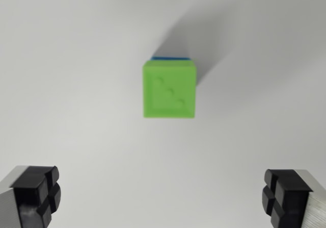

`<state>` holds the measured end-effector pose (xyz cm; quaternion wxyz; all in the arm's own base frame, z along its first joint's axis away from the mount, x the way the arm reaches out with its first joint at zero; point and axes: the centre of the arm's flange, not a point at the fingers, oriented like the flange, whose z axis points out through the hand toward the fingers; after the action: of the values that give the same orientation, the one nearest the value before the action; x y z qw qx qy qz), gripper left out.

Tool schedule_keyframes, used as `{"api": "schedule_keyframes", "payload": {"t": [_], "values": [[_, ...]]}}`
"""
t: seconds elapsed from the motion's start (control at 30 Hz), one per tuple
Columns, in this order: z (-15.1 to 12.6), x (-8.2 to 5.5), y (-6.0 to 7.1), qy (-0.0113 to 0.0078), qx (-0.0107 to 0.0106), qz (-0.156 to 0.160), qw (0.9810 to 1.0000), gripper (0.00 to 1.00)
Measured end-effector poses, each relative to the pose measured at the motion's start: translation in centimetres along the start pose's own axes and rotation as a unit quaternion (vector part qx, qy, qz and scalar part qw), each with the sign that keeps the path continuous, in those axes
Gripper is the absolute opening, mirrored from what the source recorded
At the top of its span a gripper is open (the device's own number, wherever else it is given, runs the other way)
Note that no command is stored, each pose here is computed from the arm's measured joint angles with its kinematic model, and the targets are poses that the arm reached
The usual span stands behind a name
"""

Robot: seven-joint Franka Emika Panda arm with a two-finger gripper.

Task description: Stack cube

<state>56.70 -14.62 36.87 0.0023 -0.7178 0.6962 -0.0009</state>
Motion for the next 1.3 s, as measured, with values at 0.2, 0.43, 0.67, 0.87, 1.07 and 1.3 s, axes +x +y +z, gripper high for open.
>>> {"api": "schedule_keyframes", "payload": {"t": [0.2, 0.43, 0.67, 0.87, 1.07, 1.3], "values": [[-2.5, 0.0, 0.0, -0.0001, -0.0001, 0.0, 1.0, 1.0], [-5.0, 0.0, -0.1, -0.0003, 0.0002, 0.0, 1.0, 1.0], [-7.1, 0.0, -0.1, -0.0008, 0.0003, 0.0, 1.0, 1.0], [-8.5, 0.0, -0.1, -0.001, 0.0005, 0.0, 1.0, 1.0], [-9.4, 0.0, -0.1, -0.0012, -0.0002, 0.0, 1.0, 1.0], [-9.8, 0.0, -0.2, -0.0009, 0.0001, 0.0, 1.0, 1.0]]}}
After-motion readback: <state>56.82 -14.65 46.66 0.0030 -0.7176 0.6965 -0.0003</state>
